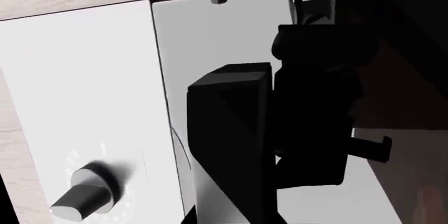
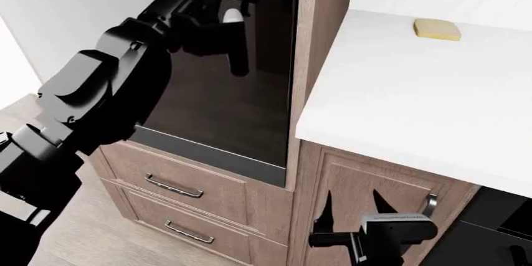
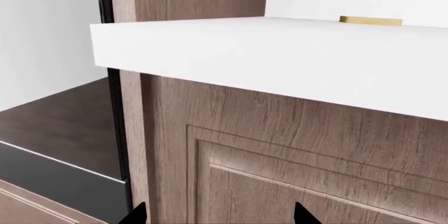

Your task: Open the oven door

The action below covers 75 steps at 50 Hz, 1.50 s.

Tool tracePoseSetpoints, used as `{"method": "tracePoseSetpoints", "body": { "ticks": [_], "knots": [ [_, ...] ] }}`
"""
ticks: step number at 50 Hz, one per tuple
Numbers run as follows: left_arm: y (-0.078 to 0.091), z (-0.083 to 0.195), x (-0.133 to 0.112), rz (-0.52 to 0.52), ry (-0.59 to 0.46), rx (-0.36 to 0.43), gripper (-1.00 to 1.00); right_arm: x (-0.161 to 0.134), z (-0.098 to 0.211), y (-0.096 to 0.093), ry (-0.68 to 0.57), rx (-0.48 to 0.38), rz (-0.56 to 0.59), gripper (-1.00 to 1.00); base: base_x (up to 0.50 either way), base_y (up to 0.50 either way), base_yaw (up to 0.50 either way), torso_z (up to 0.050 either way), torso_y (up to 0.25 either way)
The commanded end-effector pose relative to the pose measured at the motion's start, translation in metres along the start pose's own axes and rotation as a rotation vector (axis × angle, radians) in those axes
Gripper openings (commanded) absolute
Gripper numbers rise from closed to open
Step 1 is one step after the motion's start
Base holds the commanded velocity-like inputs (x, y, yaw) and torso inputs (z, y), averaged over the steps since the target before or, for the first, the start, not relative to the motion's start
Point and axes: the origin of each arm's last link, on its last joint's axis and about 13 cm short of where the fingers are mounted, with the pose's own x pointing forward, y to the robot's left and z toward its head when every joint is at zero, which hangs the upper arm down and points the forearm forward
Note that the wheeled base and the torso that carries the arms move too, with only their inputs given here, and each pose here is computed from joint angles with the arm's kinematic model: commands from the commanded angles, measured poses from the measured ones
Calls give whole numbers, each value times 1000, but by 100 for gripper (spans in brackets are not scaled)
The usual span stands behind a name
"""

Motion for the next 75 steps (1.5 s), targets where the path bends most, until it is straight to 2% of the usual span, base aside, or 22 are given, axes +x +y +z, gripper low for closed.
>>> {"method": "tracePoseSetpoints", "body": {
  "ticks": [1,10,20,75],
  "knots": [
    [9,-2,-12,22,10,42,-100,0,-1,1,3,-4,3,100,0,0,0,0,0],
    [8,-4,-26,28,18,55,-100,0,-1,1,3,-6,4,100,0,0,1,0,2],
    [17,2,-38,76,1,96,-100,0,-1,1,-1,-8,3,100,0,0,1,0,0],
    [19,17,-107,165,18,86,-100,-2,-1,2,-5,-12,14,100,0,0,0,0,2]
  ]
}}
